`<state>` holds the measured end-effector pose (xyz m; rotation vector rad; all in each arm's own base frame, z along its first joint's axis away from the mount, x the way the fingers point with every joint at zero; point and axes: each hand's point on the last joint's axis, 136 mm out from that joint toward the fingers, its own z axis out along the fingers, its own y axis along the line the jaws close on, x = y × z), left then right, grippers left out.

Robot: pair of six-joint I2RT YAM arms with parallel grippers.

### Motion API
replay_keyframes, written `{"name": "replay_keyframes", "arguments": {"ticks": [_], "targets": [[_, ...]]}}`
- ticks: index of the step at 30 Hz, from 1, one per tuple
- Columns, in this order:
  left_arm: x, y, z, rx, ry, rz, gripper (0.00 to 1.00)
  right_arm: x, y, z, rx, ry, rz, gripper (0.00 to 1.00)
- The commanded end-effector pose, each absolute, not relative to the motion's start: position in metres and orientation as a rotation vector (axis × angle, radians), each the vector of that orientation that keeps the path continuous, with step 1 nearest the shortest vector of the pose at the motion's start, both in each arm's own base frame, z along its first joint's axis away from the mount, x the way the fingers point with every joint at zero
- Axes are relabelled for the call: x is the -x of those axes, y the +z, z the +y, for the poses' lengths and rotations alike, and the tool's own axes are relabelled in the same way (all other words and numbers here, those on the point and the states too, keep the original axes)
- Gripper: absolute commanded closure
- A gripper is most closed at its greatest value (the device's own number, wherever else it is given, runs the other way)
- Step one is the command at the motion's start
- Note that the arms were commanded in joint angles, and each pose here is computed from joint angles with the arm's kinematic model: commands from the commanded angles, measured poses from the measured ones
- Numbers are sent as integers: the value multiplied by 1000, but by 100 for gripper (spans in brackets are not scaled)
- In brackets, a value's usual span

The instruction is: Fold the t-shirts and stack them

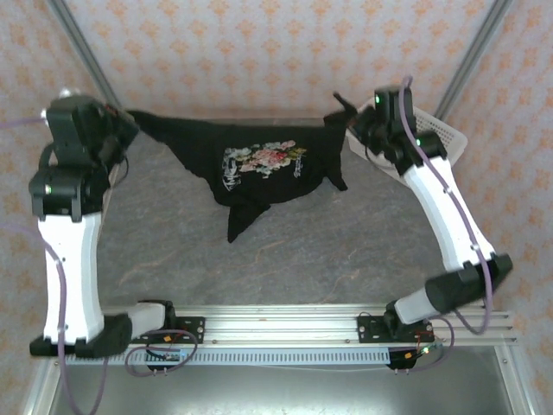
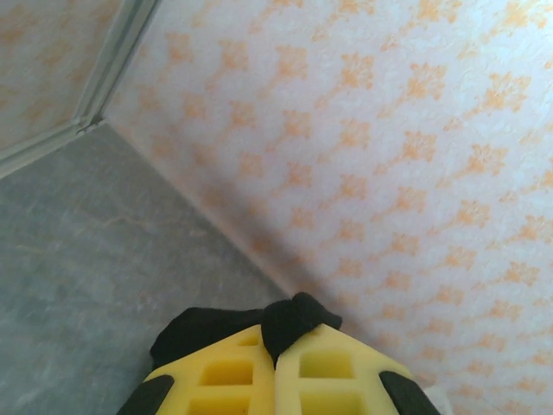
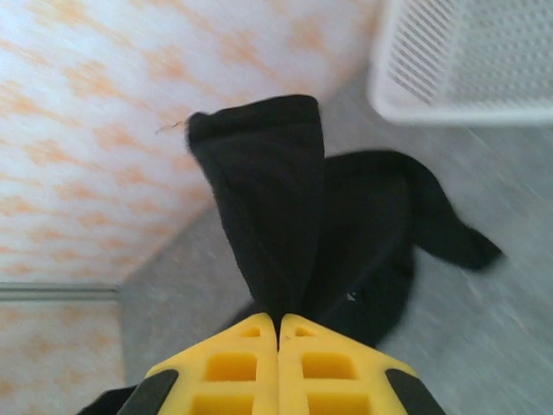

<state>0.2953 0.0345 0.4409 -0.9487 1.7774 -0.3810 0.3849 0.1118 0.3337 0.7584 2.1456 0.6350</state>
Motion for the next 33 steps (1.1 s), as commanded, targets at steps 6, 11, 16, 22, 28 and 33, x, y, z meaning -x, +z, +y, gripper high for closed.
{"name": "replay_keyframes", "arguments": {"ticks": [6, 11, 16, 22, 28, 33], "targets": [[-227, 209, -25, 1228, -551, 2186, 100, -238, 132, 93, -1160, 562, 2522, 100], [-196, 138, -36, 1280, -483, 2317, 100, -184, 47, 95, -1485, 533, 2718, 85], [-180, 127, -34, 1257, -430, 2385, 100, -189, 76, 58, -1406, 293, 2619, 40], [-179, 131, -28, 1239, -380, 2392, 100, -215, 83, 44, -1373, 281, 2541, 35], [-184, 136, -25, 1234, -363, 2367, 100, -244, 65, 39, -1115, 91, 2707, 29], [-190, 136, -27, 1233, -368, 2366, 100, -270, 59, 35, -985, 54, 2743, 31]]}}
